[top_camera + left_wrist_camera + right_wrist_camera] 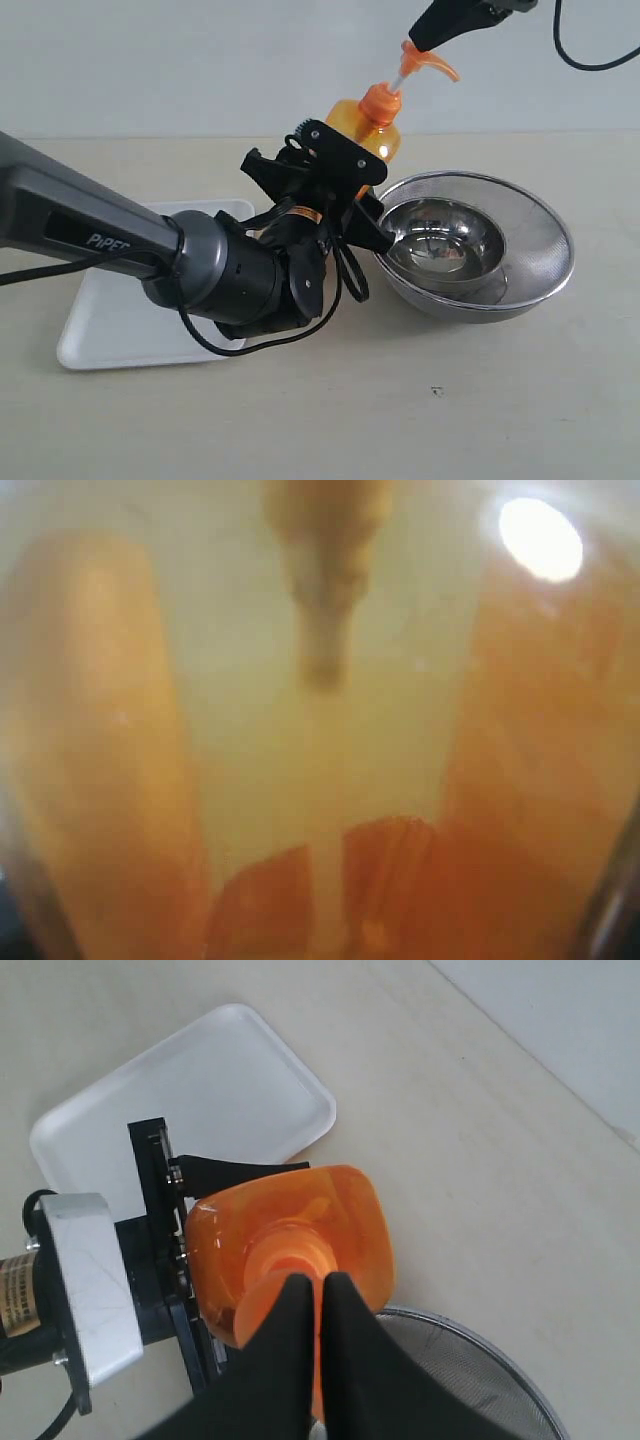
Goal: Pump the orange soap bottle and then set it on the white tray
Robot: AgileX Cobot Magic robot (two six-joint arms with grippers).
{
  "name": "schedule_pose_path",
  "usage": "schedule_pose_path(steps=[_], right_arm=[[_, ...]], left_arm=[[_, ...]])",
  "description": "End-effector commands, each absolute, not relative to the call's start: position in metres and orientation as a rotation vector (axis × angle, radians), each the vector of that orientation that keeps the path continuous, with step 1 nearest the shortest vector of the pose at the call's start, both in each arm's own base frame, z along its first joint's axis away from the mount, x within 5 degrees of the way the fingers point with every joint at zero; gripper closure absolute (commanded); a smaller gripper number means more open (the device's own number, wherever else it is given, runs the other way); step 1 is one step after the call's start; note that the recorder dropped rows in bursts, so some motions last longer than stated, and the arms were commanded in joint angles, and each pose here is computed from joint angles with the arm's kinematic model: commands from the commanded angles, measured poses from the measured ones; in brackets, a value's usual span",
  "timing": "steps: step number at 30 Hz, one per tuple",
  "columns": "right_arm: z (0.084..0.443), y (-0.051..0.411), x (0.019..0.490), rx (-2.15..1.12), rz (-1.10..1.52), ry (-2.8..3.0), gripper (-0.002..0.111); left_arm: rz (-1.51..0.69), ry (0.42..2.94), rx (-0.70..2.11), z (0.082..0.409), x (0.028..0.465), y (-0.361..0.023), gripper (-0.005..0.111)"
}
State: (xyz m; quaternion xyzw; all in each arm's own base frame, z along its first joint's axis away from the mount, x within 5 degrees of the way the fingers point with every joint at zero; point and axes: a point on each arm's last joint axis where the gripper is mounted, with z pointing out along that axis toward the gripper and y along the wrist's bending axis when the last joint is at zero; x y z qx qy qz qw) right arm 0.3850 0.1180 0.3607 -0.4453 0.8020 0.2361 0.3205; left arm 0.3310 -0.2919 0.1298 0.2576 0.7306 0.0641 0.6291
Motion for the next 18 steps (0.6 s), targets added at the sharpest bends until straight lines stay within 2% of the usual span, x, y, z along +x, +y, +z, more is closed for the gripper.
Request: schedule_pose_path(steps=[1,18], right_arm=[[0.3527,0.1180,0.3839,-1.198,0.625,2.138,0.108],[0.3519,0.1179,0.3838,-1.194,0.627,2.145,0.108]], left_arm=[[0.158,1.587,0.567,0.1448,0.3334,-0.2943,0.102],[0.103,1.605,0.508,0.1448,0.3334,-0.2943,0.102]])
